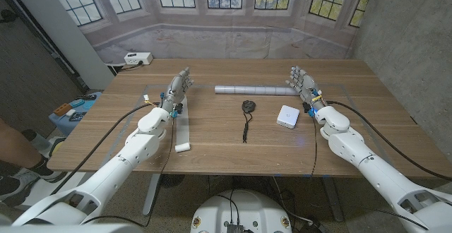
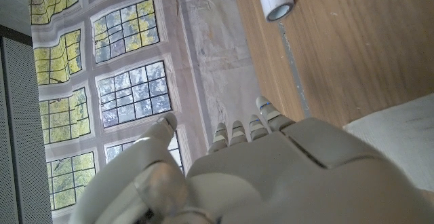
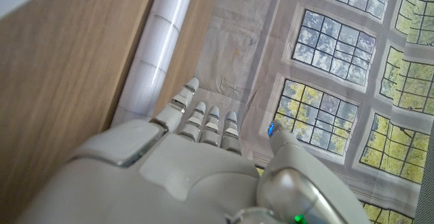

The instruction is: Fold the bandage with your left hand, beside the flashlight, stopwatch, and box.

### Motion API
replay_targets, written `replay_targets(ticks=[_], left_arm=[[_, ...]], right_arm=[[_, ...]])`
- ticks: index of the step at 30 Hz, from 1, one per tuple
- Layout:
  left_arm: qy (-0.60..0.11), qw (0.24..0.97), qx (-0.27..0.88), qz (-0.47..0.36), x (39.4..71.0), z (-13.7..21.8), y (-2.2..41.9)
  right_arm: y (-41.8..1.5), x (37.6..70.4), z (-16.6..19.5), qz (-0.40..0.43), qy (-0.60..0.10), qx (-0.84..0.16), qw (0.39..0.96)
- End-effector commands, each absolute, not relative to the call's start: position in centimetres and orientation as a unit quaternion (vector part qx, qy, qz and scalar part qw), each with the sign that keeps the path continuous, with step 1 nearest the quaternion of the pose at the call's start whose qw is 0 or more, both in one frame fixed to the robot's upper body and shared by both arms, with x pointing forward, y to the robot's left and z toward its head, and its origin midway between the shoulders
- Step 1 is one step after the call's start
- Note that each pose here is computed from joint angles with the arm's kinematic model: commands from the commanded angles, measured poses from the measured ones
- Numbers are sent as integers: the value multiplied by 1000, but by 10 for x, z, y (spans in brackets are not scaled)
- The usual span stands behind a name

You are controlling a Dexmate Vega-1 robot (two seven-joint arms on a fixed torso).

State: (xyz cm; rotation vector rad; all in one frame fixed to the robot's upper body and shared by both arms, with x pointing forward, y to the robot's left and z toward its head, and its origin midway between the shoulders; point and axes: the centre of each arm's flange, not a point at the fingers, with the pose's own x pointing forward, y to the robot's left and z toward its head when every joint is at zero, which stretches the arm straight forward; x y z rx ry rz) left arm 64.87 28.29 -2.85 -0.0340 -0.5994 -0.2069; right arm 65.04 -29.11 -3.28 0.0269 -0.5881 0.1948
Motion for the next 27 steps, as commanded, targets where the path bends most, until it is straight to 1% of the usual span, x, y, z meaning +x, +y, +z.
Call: replay_targets(ticks=[1, 17, 27], left_arm=[[-298, 949, -5, -99, 641, -28, 278], [-296, 949, 31, -102, 619, -26, 284], [-297, 948, 70, -94, 611, -18, 298]], right_arm=[[-290, 640, -42, 91, -292, 10, 952], [-286, 627, -54, 89, -295, 15, 951], [-281, 628, -52, 92, -300, 10, 949]])
